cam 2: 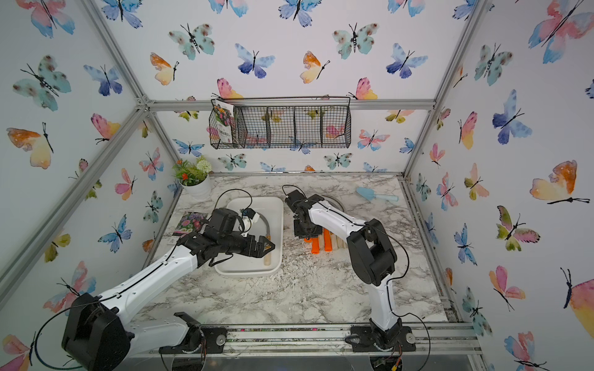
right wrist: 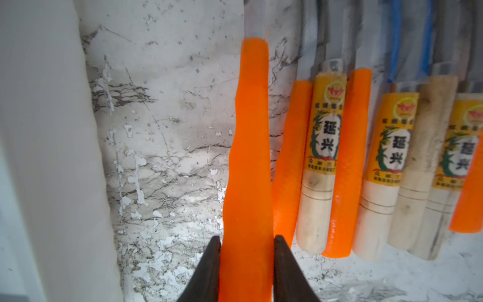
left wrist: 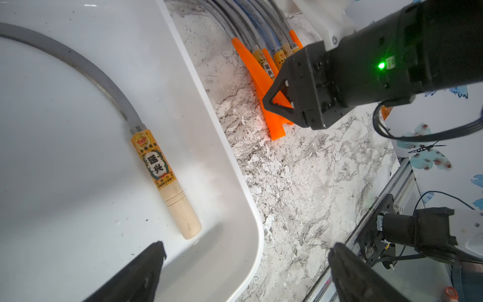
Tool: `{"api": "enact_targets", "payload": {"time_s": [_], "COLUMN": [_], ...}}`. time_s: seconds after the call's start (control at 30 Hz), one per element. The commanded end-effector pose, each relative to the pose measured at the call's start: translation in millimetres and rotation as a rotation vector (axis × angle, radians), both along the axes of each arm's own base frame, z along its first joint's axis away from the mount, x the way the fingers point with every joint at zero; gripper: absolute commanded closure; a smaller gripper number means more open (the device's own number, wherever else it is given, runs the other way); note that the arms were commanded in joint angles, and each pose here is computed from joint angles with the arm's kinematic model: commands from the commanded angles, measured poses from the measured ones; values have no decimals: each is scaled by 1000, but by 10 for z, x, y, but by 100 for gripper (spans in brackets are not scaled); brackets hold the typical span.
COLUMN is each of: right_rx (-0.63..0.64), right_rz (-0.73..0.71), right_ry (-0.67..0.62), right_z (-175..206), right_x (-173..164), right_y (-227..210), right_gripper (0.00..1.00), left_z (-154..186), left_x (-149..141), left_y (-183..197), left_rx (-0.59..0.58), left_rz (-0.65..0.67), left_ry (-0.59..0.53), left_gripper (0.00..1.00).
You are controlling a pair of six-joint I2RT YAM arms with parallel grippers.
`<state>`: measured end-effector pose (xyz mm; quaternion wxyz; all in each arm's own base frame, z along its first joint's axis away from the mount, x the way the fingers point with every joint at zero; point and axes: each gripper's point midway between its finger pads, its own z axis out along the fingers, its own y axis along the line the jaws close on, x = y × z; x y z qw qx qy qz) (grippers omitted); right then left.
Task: Put small sickles into storage boxes
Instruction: Adjust the sickle at the center of the board.
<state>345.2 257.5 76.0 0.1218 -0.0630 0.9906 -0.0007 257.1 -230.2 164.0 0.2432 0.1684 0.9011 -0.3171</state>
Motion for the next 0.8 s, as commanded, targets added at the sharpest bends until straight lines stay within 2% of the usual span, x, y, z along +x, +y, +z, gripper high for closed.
{"api": "enact_targets", "payload": {"time_s": [0.0,0.33,0.47,0.63,0.77], "right_rx": [6,25,19,12,16], "right_rz": [-8,10,22,26,30], "right_ry": [20,106,131,157,165], "right_z": [-19,-489,-629,-735,-748], "right_x": [-48,-90,-96,-133,-170], "right_y": [-48,78,101,94,87], "right_gripper": [80,78,74,65,52], "left_z": [113,111,103,86,70], "left_x": [11,1,-11,-14,-14], "left_y": [-38,-24,-15,-5,-6], "left_rx": [-14,-11,-6,-2,0], "left_rz": [-10,-5,-5,-3,-3], "left_ry": [-27,-23,-21,-17,-14], "left_gripper": [2,2,2,2,2]}}
